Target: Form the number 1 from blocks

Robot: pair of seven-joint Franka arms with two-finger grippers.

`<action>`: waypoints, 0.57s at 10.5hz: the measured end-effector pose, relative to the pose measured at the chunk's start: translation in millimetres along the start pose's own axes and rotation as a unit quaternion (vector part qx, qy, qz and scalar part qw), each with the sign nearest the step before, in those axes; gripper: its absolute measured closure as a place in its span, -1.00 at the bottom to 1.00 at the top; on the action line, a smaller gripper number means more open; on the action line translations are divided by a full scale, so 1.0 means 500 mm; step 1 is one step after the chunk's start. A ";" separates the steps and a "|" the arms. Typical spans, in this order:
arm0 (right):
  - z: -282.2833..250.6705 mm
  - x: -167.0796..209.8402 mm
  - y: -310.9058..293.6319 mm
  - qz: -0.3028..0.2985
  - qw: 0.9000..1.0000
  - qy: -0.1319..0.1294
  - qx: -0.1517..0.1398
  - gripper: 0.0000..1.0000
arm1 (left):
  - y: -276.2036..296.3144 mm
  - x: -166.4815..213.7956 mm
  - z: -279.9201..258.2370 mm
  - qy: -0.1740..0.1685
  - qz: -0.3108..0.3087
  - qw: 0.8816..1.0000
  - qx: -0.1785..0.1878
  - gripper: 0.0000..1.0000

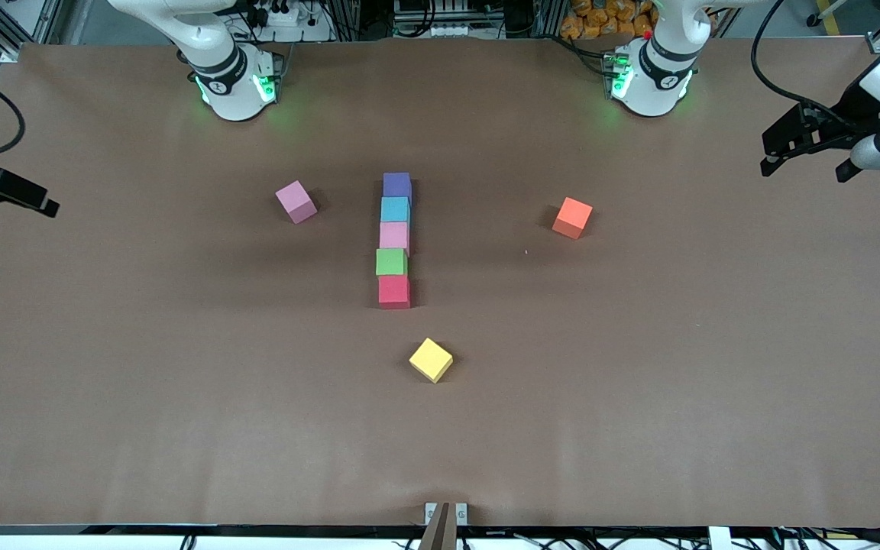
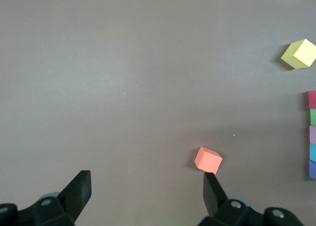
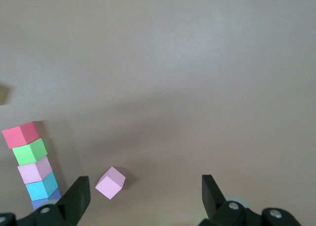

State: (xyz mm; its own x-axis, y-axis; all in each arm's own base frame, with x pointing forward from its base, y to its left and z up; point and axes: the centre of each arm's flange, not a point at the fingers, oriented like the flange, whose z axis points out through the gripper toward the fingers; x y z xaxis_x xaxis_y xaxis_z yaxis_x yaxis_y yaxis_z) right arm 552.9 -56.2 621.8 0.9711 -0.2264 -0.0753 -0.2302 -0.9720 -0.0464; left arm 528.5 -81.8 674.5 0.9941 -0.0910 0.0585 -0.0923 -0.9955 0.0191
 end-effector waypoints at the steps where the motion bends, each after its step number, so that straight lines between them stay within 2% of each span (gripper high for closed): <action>1: -0.003 -0.001 0.008 0.002 1.000 0.000 0.000 -1.00 | 0.000 0.000 0.000 0.000 0.000 1.000 0.000 -1.00; 6: -0.003 -0.001 0.007 0.000 1.000 0.000 0.000 -1.00 | 0.000 0.000 0.000 0.000 0.000 1.000 0.000 -1.00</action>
State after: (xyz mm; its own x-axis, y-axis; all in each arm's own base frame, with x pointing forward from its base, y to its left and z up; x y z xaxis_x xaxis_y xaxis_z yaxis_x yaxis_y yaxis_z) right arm 551.7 -59.6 623.3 0.9709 -0.2272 -0.0753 -0.2310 -0.9718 -0.0470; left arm 528.5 -81.8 674.4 0.9941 -0.0911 0.0581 -0.0923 -0.9955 0.0191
